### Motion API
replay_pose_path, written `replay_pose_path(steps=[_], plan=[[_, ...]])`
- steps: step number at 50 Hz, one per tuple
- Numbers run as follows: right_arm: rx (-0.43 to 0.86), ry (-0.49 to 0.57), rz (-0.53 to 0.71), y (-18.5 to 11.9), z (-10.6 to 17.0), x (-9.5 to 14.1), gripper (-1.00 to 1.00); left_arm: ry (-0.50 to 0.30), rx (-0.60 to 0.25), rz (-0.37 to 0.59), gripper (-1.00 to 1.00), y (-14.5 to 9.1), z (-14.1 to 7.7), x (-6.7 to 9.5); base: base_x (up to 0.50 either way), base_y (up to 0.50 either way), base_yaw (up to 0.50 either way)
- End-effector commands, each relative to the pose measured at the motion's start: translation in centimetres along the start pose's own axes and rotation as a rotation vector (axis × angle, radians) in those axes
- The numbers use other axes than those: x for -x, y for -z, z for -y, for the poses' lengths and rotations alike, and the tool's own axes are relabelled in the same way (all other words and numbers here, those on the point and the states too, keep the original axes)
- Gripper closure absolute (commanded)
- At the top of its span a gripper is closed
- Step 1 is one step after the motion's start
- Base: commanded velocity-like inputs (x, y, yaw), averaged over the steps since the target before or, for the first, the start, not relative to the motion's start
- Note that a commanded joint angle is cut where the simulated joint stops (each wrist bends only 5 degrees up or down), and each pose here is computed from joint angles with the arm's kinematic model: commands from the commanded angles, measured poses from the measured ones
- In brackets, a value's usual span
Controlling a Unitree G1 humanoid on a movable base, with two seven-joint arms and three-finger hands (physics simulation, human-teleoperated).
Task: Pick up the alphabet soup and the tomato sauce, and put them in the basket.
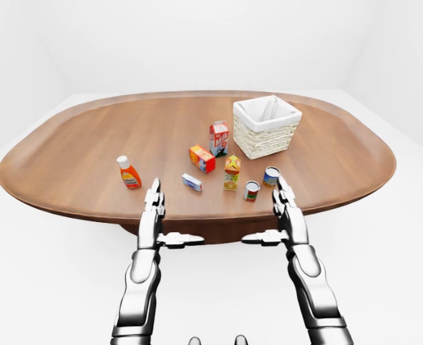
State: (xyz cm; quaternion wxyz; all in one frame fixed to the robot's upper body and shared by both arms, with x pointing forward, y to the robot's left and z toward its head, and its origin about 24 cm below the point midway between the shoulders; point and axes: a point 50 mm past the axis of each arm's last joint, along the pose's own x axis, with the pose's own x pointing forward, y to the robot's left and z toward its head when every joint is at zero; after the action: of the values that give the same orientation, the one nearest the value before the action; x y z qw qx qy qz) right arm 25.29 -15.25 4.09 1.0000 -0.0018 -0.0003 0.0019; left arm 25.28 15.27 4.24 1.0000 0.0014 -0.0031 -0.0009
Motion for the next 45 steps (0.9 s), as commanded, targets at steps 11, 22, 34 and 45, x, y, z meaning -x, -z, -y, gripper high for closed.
replay_pose_path(steps=[11, 22, 34, 45], plan=[[0.014, -0.002, 0.027, -0.3, 0.6, 0.4, -1.00, -0.007, -0.017, 0.030, -1.00, -0.5, -0.7, 0.3, 0.00, 0.00, 0.00], [0.038, 0.012, 0.136, -2.0, 0.6, 1.1, -1.00, -0.053, -0.097, 0.138, -1.00, -2.5, -1.1, 0.7, 0.00, 0.00, 0.00], [0.049, 0.034, 0.215, -3.8, 0.8, 2.0, -1.00, -0.113, -0.227, 0.297, -1.00, -5.8, -1.4, 1.8, 0.00, 0.00, 0.00], [0.059, 0.057, 0.287, -5.5, 1.0, 2.9, -1.00, -0.151, -0.306, 0.372, -1.00, -7.5, -1.4, 2.5, 0.00, 0.00, 0.00]])
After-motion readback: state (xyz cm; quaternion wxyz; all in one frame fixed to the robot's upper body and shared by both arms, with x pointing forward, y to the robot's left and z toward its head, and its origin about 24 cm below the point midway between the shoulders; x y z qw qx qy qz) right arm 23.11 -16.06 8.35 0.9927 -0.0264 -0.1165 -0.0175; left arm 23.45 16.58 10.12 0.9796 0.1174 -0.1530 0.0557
